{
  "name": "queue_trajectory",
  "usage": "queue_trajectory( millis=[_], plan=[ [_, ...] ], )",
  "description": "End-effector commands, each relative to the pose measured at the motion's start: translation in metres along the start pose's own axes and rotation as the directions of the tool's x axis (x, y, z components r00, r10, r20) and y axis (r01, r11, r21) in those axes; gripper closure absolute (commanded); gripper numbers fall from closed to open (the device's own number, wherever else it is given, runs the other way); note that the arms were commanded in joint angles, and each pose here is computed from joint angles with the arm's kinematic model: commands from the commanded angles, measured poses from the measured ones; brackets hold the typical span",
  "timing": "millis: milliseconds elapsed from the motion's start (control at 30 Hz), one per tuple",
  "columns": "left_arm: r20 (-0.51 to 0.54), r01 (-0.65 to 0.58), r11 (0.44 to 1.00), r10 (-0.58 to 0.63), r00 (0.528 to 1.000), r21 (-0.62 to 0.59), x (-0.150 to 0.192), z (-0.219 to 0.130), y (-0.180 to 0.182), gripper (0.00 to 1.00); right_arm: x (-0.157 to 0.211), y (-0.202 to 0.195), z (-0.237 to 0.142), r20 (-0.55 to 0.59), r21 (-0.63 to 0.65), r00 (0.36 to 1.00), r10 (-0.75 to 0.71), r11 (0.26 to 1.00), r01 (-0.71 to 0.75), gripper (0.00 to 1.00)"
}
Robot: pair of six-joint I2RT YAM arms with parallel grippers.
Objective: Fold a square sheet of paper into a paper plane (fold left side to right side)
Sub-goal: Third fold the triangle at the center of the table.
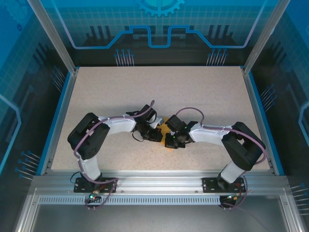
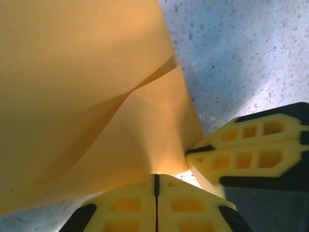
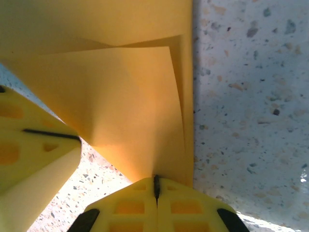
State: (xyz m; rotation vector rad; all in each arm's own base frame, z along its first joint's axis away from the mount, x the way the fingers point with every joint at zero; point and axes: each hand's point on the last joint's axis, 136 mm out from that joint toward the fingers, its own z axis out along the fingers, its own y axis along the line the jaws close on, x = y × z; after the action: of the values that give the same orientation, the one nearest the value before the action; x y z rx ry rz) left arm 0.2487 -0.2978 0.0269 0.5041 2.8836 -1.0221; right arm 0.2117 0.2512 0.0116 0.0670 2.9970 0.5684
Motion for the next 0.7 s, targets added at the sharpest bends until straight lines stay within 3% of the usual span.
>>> queue_trajectory(
  millis=[0,667],
  plan=[
    [-0.002,-0.047,0.999,0.047,0.999,0.020,-0.005,0.003,-0.006,0.92,0.018,-0.039,0.009,-0.070,0.152,0.997,0.029,0.988,-0.019,1.00],
    [-0.019,-0.057,0.995,0.055,0.998,-0.083,-0.002,0.011,0.018,0.93,0.018,-0.042,0.006,-0.072,0.175,0.997,0.025,0.984,-0.012,1.00]
  ],
)
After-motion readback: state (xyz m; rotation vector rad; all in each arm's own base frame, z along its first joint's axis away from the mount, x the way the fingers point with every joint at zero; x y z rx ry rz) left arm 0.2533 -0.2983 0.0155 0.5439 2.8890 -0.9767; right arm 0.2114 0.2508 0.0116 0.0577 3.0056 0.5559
